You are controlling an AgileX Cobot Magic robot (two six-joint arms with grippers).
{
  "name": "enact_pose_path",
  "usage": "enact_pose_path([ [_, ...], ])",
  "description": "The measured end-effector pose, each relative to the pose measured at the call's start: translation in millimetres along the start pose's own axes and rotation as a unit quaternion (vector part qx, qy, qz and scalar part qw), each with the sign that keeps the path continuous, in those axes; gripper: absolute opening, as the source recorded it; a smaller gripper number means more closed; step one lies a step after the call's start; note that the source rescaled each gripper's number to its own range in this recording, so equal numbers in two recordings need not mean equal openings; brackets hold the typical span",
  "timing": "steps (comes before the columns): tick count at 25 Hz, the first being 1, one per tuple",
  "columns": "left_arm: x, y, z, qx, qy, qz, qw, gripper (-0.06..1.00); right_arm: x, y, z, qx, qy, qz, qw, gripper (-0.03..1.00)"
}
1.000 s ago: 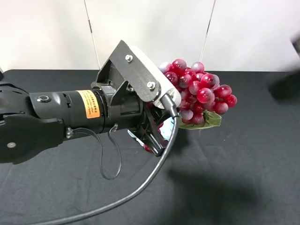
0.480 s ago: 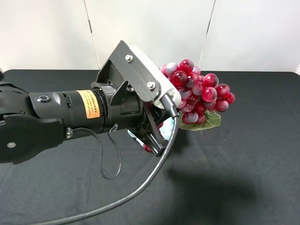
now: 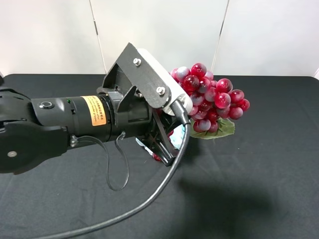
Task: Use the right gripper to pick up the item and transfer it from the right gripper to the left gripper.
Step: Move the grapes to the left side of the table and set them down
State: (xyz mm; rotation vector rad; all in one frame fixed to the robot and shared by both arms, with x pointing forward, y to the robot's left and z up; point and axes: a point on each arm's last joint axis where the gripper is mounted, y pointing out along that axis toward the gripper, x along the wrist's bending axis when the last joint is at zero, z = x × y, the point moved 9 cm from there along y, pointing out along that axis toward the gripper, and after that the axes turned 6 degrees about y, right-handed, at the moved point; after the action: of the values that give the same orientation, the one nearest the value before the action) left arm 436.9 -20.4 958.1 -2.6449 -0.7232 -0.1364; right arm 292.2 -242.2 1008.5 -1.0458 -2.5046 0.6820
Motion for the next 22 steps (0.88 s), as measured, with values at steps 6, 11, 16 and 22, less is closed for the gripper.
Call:
enact_pose_path([
  [6, -0.2, 0.0, 0.9, 0.002, 0.000, 0.001, 1.000, 0.00, 0.5, 7.1, -4.6, -0.021, 0.001, -0.003, 1.000, 1.00],
  [11, -1.5, -0.1, 5.2, 0.014, 0.000, 0.004, 1.000, 0.00, 0.6, 8.4, -3.8, -0.021, 0.001, -0.003, 1.000, 1.00],
  [16, -1.5, -0.1, 5.5, 0.015, 0.000, 0.004, 1.000, 0.00, 1.0, 8.4, -3.7, -0.020, 0.001, -0.004, 1.000, 1.00],
  [22, -1.7, -0.1, 6.2, 0.017, 0.000, 0.005, 1.000, 0.00, -3.1, 8.4, -4.4, -0.024, 0.015, 0.016, 0.999, 1.00],
])
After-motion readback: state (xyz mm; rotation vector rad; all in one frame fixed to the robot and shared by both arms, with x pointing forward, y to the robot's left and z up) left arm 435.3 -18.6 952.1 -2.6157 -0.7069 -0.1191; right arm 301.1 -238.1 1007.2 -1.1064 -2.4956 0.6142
